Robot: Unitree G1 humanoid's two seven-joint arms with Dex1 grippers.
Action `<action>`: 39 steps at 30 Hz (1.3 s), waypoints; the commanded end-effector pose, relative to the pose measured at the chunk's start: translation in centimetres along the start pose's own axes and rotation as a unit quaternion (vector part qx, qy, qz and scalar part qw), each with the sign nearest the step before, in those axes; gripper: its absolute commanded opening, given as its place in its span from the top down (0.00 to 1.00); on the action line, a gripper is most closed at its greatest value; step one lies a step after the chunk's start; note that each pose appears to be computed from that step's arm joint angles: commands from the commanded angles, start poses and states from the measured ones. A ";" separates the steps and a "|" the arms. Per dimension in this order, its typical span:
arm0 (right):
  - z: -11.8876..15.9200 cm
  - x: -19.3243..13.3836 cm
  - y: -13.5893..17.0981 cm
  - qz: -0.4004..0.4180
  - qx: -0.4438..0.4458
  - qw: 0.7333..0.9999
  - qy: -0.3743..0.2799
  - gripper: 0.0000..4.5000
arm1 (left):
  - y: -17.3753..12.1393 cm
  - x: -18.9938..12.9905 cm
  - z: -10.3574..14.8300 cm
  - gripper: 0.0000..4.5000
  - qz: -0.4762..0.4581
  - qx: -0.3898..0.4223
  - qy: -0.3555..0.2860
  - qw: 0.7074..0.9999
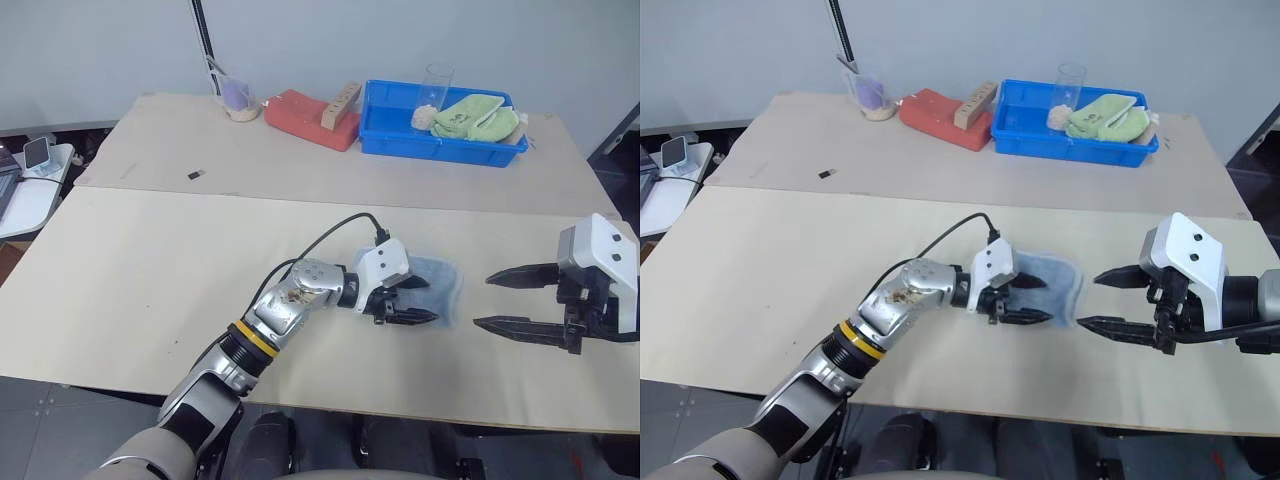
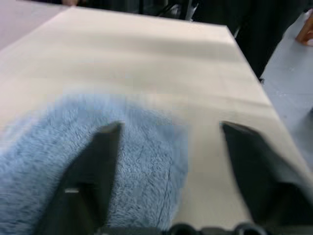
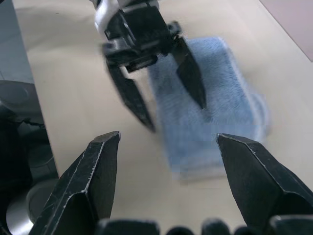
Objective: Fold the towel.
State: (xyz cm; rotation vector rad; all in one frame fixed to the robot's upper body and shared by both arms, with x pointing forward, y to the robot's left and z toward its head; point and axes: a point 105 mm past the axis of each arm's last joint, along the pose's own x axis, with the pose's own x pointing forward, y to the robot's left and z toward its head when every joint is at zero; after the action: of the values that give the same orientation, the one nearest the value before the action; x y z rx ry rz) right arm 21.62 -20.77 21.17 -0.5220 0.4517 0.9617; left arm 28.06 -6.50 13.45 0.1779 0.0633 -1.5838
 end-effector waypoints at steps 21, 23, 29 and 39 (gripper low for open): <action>-3.2 9.4 -8.1 -0.134 0.107 0.976 -0.131 0.01 | -1.8 -18.8 4.8 0.00 0.049 0.094 0.036 0.994; -3.9 10.3 -8.2 -0.109 0.117 0.980 -0.119 0.01 | -2.0 -19.0 4.9 0.00 0.057 0.095 0.033 0.993; -4.6 12.6 -7.4 -0.011 0.172 0.980 -0.099 0.06 | -3.0 -19.0 5.6 0.00 0.063 0.104 0.001 0.993; -4.3 13.7 -7.1 0.017 0.153 0.985 -0.082 0.80 | -4.4 -20.0 5.8 0.00 0.082 0.092 -0.023 0.992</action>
State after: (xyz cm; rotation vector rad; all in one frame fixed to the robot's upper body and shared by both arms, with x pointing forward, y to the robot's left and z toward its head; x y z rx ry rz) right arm 33.64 -17.91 10.46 -0.1180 0.4957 0.9325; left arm 23.96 12.35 21.06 0.2496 -0.0936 -1.4328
